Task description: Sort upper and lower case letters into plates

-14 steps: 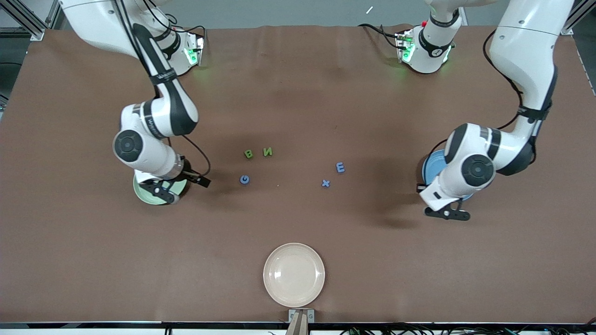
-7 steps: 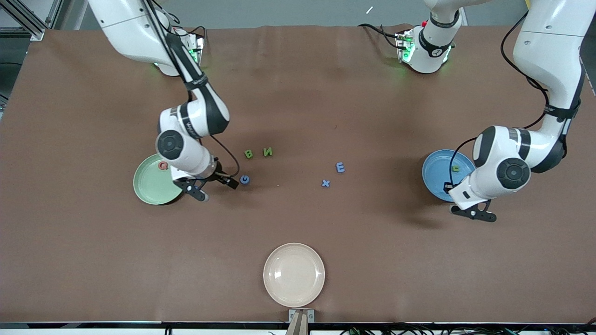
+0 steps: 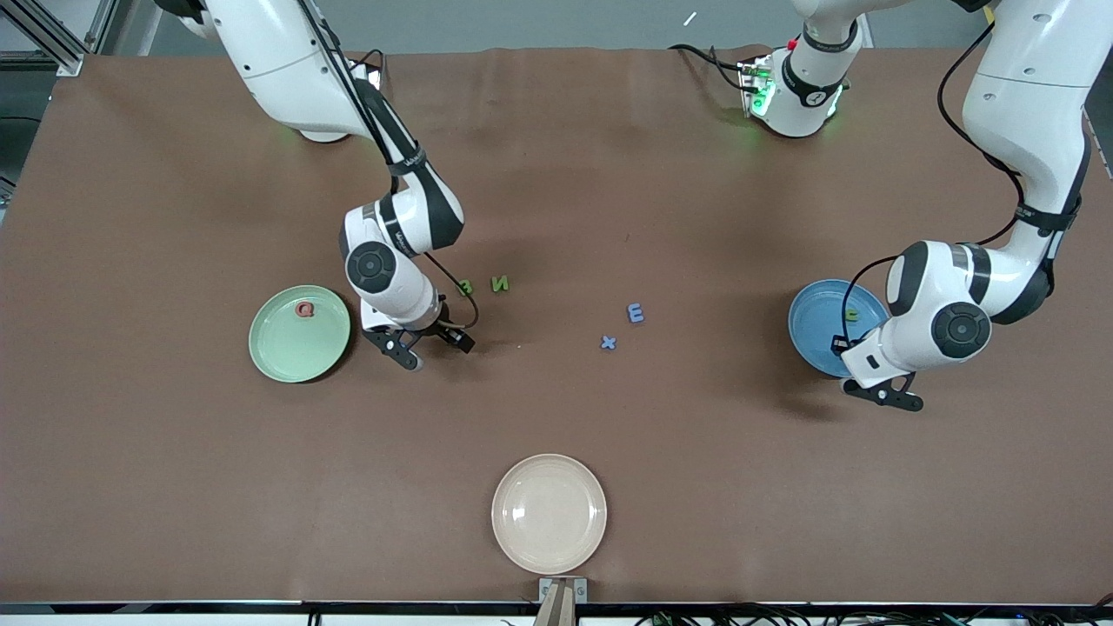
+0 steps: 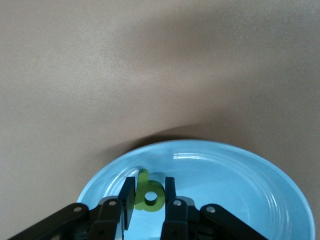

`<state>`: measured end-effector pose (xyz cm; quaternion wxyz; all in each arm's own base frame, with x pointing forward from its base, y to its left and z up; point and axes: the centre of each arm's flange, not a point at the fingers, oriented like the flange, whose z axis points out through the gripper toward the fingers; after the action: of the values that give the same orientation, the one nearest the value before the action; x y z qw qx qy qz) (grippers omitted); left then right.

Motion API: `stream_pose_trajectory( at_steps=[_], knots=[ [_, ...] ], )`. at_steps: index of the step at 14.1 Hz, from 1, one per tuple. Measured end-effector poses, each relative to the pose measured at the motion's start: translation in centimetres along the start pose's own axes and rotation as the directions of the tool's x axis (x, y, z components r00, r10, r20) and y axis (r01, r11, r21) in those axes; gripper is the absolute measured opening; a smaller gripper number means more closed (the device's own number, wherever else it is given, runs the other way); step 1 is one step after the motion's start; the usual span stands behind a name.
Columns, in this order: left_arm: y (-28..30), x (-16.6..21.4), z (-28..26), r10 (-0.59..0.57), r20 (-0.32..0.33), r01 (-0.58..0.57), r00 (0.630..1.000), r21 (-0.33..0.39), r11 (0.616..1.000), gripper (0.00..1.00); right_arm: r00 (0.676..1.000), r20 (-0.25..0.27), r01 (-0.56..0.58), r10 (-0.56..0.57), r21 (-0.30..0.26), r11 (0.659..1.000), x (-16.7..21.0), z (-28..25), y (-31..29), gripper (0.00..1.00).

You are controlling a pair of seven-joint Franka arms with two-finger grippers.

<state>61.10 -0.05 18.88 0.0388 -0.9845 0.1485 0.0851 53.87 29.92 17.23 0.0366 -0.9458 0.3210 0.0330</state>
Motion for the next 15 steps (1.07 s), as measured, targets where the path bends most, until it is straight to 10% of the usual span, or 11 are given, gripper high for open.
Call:
stream_pose_trajectory(
  at_steps=[3,10,15],
  knots=[
    [0.0,0.1,-0.1,0.03,-0.007,-0.03,1.0,0.001,1.0,0.34,1.0,-0.002,-0.011,0.011,0.002,1.0,-0.3,0.3,-1.0,0.81],
    [4.2,0.8,-6.6,-0.017,-0.045,0.017,0.999,0.013,1.0,1.0,1.0,0.001,-0.008,0.008,0.006,1.0,-0.3,-0.5,-1.7,0.36],
    [17.0,1.1,-10.5,-0.314,-0.053,0.312,0.948,-0.04,0.949,1.0,1.0,0.014,0.008,-0.008,-0.064,0.998,1.2,-0.9,-0.6,0.35]
  ],
)
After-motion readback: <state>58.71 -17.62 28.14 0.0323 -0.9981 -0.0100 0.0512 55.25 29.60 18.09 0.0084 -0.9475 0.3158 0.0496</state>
